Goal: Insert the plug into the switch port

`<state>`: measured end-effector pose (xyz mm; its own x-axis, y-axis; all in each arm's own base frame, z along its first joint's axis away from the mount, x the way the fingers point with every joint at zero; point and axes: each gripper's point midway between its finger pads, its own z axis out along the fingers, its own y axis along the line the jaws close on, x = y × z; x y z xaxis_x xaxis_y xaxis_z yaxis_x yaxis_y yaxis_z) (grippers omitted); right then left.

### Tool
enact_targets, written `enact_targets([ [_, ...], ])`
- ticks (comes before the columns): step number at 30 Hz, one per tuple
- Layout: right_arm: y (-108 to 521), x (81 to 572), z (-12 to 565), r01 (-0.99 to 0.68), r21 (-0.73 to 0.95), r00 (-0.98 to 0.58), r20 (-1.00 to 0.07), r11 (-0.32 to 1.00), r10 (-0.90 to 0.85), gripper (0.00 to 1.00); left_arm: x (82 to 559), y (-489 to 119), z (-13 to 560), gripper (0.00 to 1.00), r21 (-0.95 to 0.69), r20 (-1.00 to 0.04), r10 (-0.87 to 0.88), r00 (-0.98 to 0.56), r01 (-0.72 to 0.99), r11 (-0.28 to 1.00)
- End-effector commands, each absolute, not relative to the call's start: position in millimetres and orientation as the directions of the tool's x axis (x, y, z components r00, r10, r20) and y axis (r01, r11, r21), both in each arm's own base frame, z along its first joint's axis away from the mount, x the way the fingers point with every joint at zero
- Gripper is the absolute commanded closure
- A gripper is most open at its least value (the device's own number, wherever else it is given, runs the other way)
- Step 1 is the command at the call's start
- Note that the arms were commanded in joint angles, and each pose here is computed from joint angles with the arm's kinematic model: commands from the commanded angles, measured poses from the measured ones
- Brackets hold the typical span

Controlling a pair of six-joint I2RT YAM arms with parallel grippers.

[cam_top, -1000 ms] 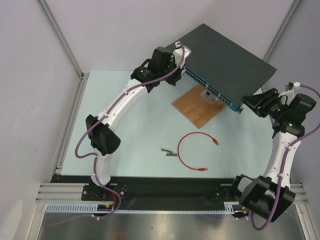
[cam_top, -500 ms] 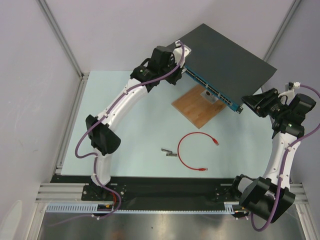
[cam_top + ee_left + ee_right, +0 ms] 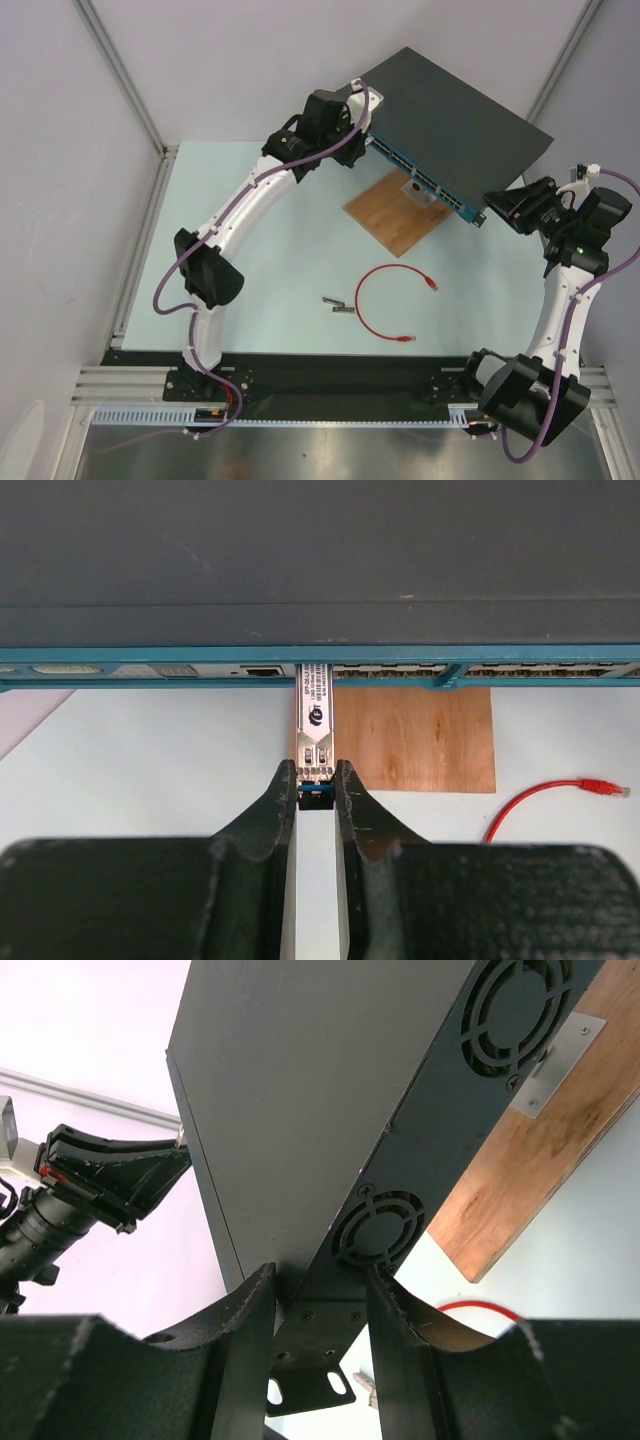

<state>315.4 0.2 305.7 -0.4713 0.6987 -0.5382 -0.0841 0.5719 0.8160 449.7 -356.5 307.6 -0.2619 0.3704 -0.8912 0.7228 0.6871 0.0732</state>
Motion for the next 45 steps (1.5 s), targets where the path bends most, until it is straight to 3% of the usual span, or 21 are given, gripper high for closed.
enact_targets([
  [1, 19.2, 323.5, 312.9, -0.191, 0.787, -0.489, -0.594, 0.586, 0.639, 1.0, 451.3, -368.7, 342.6, 1.0, 0.034, -0.938, 0.279, -0.208, 0.743, 0.668],
  [14, 20.7, 324.4, 312.5, -0.2, 0.782, -0.493, -0.601, 0.59, 0.629, 1.0, 457.1, -385.4, 352.8, 1.0, 0.001, -0.962, 0.21, -0.173, 0.769, 0.639],
  [22, 24.6, 326.3, 311.0, -0.209, 0.782, -0.503, -0.601, 0.588, 0.621, 1.0, 472.7, -399.3, 357.7, 0.94, 0.015, -0.978, 0.17, -0.122, 0.772, 0.635],
  [35, 20.9, 330.7, 312.9, -0.201, 0.781, -0.499, -0.601, 0.592, 0.624, 1.0, 448.9, -362.2, 390.8, 0.5, 0.089, -0.979, 0.194, -0.055, 0.744, 0.662],
  [42, 17.1, 332.1, 315.5, -0.2, 0.78, -0.493, -0.603, 0.593, 0.627, 1.0, 430.5, -334.5, 394.7, 0.48, 0.103, -0.975, 0.213, -0.062, 0.725, 0.681],
  [45, 16.8, 332.6, 313.9, -0.195, 0.781, -0.497, -0.6, 0.593, 0.627, 1.0, 426.7, -331.8, 387.6, 0.53, 0.105, -0.97, 0.231, -0.074, 0.729, 0.676],
])
